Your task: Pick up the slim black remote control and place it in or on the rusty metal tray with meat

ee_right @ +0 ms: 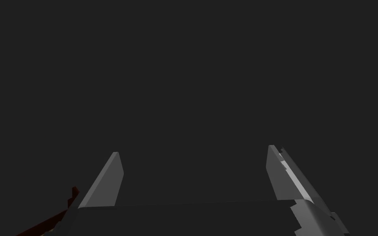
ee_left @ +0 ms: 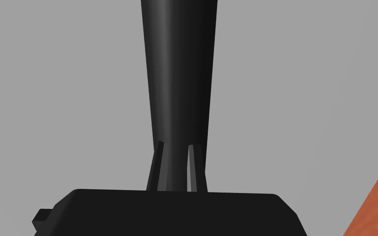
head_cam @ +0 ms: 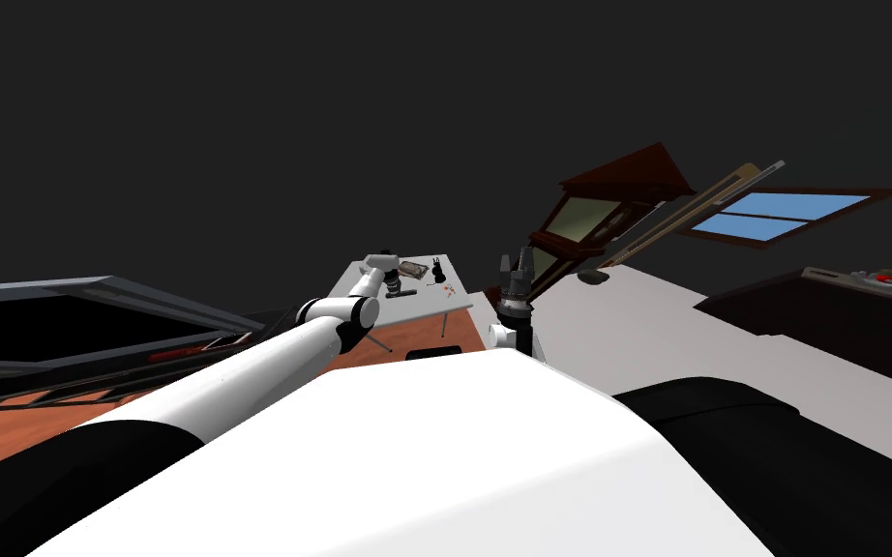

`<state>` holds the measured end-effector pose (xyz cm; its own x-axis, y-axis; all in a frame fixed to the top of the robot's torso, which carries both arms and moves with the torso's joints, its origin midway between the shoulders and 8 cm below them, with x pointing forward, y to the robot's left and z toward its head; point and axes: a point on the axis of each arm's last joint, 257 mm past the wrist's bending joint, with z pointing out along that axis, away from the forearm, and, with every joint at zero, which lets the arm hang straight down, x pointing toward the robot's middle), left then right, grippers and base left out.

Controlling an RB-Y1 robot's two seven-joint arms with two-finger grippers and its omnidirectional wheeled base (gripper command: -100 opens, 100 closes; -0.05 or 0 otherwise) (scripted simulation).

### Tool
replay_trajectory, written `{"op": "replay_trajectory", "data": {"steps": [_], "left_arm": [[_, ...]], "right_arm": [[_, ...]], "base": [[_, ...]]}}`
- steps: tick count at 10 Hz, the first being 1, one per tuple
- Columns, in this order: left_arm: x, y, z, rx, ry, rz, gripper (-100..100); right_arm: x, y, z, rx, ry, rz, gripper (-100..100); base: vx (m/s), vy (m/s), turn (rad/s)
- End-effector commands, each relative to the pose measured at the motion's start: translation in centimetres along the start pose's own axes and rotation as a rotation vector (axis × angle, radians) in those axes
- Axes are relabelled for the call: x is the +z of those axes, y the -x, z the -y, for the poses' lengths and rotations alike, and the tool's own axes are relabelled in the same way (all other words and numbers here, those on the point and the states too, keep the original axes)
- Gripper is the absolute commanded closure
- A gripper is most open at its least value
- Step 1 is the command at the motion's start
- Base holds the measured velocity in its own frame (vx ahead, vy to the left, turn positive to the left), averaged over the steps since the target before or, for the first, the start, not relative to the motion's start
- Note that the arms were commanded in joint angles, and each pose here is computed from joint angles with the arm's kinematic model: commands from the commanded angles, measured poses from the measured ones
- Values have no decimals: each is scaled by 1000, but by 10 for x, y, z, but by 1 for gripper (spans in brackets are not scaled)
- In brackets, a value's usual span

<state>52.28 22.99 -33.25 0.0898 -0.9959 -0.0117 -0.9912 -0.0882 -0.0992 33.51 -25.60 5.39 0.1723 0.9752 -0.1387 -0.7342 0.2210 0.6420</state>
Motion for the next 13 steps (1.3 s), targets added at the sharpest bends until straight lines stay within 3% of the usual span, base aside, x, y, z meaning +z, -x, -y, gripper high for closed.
{"op": "replay_trajectory", "data": {"steps": [1,2,3,5,8,9,13], "left_arm": [[0,0,0,0,0,0,100],[-1,0,0,0,2,0,0],[-11,13,6,-8,-8,-14,100],[-14,20,8,-12,-10,-21,100],[-25,57,10,-28,-8,-58,100],[-25,57,10,-28,-8,-58,100],[-28,109,0,-40,2,-102,100]], "right_arm": [[0,0,0,0,0,0,0],[0,0,0,0,0,0,0],[0,0,0,0,0,0,0],[0,0,0,0,0,0,0],[0,0,0,0,0,0,0],[0,0,0,0,0,0,0],[0,0,0,0,0,0,0]], "base": [[-7,0,-1],[0,0,0],[-38,-94,124],[-36,-150,127],[-31,-213,158],[-37,-162,41],[-8,-217,141]]}}
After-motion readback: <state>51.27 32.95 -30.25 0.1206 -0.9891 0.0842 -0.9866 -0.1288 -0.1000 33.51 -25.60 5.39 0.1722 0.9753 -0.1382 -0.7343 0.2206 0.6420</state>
